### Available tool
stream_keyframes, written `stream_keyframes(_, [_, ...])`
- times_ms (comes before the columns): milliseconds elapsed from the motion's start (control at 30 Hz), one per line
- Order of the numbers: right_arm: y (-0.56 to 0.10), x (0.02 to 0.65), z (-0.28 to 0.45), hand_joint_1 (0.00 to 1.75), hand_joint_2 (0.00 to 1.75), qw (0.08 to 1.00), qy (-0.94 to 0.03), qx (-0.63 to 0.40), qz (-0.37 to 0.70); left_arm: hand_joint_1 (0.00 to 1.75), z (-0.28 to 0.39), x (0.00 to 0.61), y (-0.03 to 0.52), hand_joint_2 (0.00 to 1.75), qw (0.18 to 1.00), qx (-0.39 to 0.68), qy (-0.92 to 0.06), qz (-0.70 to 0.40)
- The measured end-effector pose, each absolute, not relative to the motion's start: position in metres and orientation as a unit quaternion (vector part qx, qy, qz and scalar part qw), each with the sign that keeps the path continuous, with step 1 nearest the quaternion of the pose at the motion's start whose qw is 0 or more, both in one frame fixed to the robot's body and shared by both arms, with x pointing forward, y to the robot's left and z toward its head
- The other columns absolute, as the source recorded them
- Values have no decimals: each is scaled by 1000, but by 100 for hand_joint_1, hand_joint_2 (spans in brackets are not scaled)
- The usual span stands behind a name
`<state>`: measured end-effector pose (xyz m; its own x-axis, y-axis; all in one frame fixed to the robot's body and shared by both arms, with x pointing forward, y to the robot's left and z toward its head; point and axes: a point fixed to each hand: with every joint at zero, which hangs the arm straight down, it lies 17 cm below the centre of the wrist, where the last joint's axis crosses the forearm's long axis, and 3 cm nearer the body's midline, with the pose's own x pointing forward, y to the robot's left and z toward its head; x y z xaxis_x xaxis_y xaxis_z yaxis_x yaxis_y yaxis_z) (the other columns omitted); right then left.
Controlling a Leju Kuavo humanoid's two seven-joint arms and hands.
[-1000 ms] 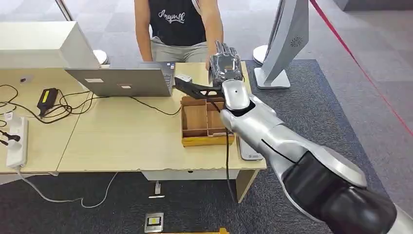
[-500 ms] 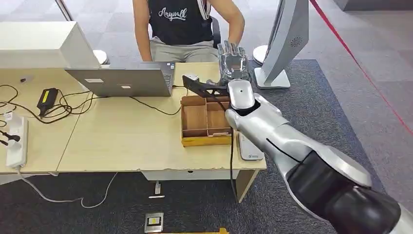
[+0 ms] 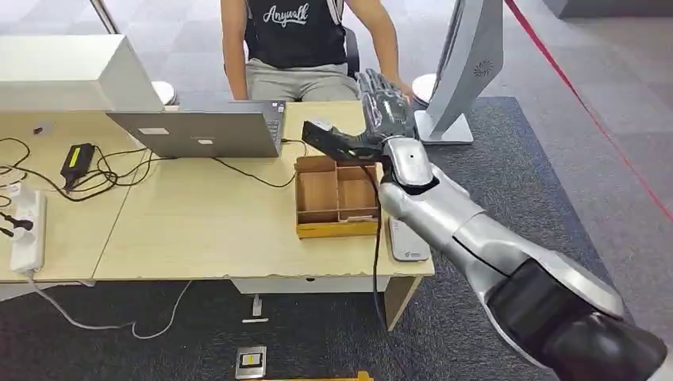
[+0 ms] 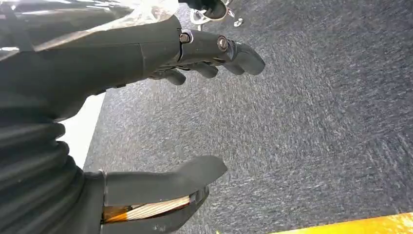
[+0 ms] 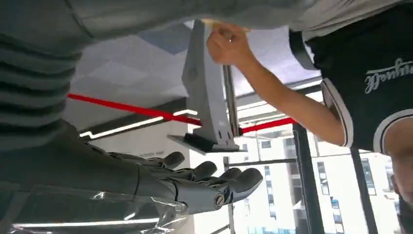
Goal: Pass the card to the sensor for recognition and then transmit it.
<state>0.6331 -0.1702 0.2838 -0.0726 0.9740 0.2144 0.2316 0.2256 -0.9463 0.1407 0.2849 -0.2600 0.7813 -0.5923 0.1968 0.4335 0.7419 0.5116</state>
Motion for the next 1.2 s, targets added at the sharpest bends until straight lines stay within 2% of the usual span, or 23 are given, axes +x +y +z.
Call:
stream_keyframes(200, [-167,606,256,0,175,537,-667,-380,350,0,-261,136,285,175,916,226,-176,-279])
stream_keyframes(467, [-164,562,235,0,175,555,-700,-300,333,0,-261,133,289,175,918,229,-169,-277])
stream_keyframes(700, [-164,545,245,0,175,546,-717,-281,330,0,-261,133,290,175,918,229,-169,-277])
stream_keyframes(1200, [-138,497,175,0,175,526,-660,-275,461,0,-261,136,291,175,920,230,-171,-269])
